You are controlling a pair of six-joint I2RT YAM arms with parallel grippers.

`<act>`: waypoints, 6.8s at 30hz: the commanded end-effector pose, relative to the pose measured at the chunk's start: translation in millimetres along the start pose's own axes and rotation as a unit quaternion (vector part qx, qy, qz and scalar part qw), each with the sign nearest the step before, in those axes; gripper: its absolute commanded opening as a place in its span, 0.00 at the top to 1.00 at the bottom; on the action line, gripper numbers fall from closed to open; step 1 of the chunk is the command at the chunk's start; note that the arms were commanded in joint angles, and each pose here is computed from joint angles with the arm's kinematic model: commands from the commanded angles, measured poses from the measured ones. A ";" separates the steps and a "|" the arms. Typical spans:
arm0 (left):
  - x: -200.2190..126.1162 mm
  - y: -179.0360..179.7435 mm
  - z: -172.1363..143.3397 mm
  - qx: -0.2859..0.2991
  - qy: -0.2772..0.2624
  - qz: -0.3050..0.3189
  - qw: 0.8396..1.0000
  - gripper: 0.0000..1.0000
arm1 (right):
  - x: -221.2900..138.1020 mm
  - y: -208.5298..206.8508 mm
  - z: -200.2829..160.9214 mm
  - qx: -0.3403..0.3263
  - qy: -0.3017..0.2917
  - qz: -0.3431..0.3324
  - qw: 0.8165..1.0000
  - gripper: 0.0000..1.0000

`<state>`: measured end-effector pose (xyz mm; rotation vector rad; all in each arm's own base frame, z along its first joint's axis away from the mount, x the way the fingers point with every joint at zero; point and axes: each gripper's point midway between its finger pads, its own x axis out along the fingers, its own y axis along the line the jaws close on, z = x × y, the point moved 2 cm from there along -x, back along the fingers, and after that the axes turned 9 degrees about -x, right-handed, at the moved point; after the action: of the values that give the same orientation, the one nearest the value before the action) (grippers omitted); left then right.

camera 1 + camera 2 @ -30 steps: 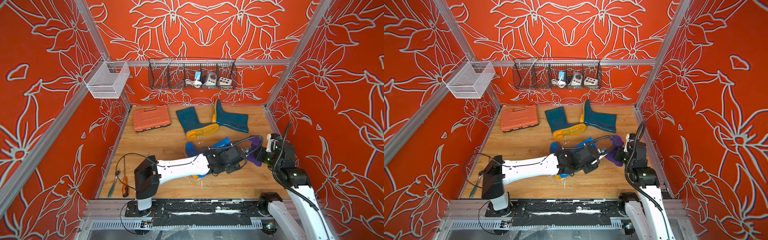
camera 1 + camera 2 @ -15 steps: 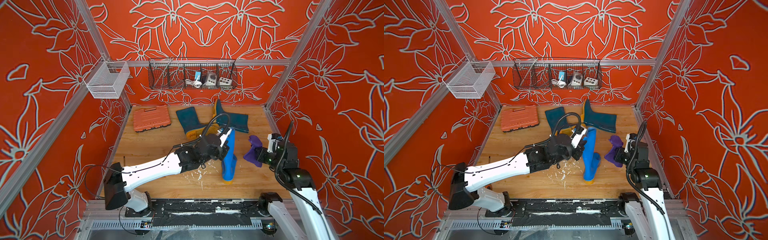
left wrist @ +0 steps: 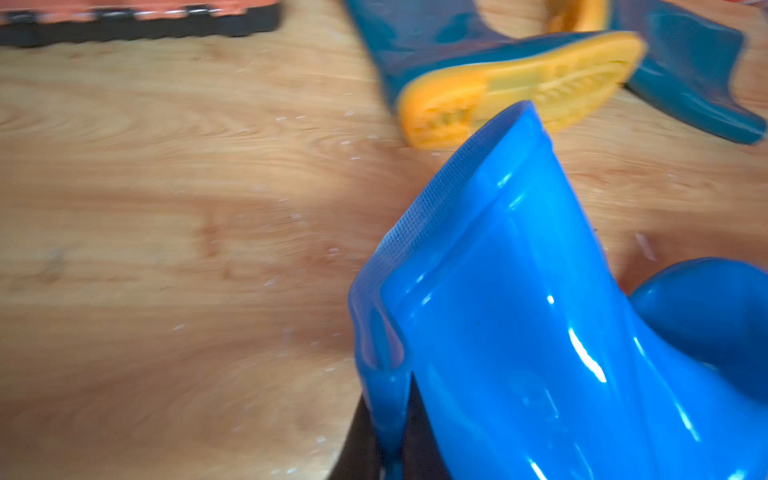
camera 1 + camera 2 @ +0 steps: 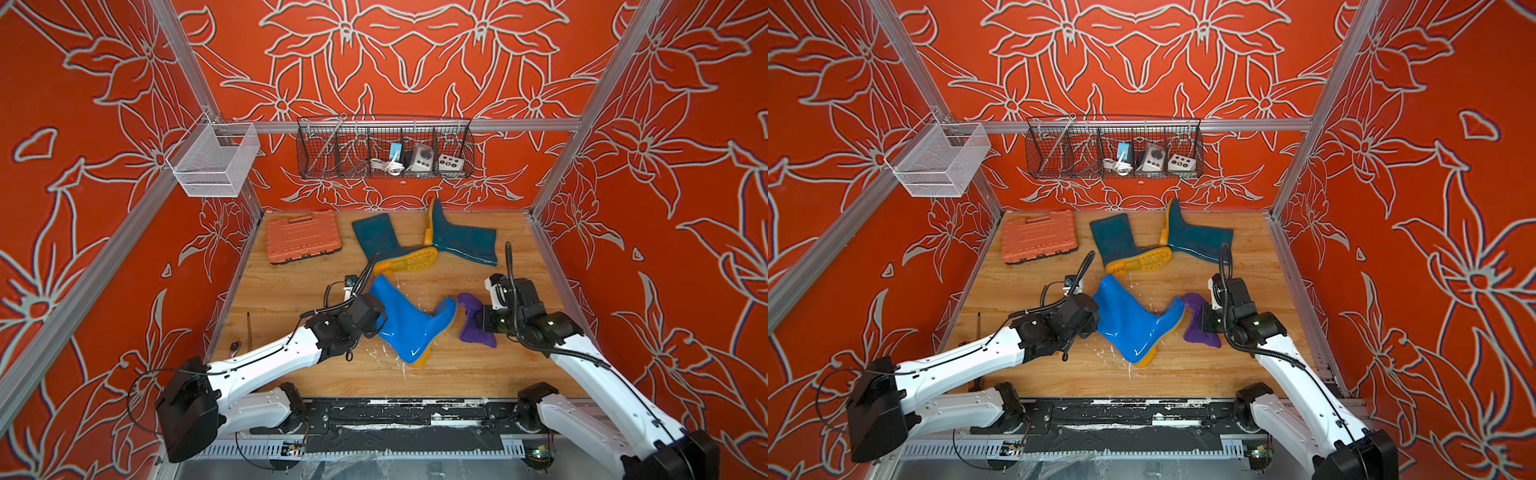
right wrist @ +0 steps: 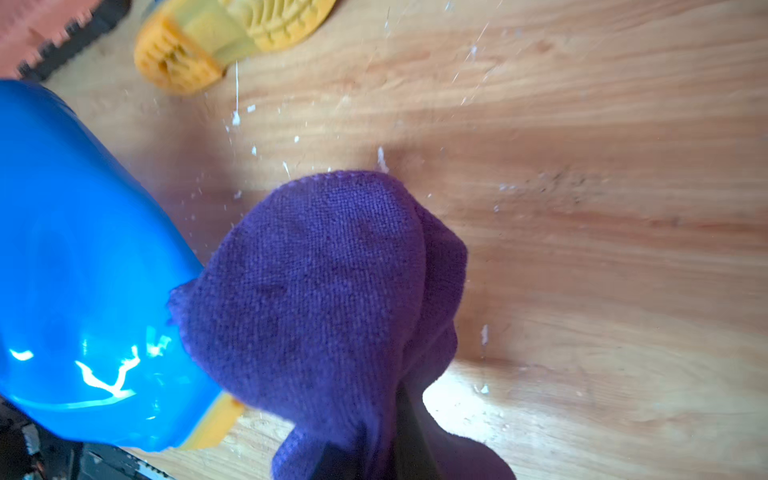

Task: Wipe the rubber boots with a cloth
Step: Adjust the rubber boot at the center of the board, then wipe the dirt off the rubber boot.

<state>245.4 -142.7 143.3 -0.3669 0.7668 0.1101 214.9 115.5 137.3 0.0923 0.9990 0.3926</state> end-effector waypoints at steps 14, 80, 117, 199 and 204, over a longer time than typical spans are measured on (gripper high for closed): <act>-14.4 30.0 -31.7 -0.005 0.099 -0.122 0.988 0.46 | 61.2 32.8 17.4 -0.044 0.021 -0.011 0.999 1.00; 45.3 21.5 -48.8 -0.227 0.302 -0.226 0.898 0.73 | 35.3 -0.5 111.8 -0.029 -0.016 -0.021 0.999 1.00; 34.7 35.7 -75.8 -0.234 0.301 -0.237 0.894 1.00 | 164.0 163.7 39.8 -0.216 0.120 -0.011 0.969 1.00; 27.5 51.0 -73.3 -0.257 0.247 -0.200 0.913 1.00 | 109.9 196.5 37.3 -0.183 0.038 0.050 0.981 1.00; 28.0 49.7 -72.2 -0.255 0.253 -0.196 0.912 1.00 | 130.4 270.1 6.3 -0.227 0.065 0.118 0.965 1.00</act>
<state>202.4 -125.1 58.4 -1.0710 1.1652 -0.1913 220.5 398.3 114.8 -0.2235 0.9756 0.8192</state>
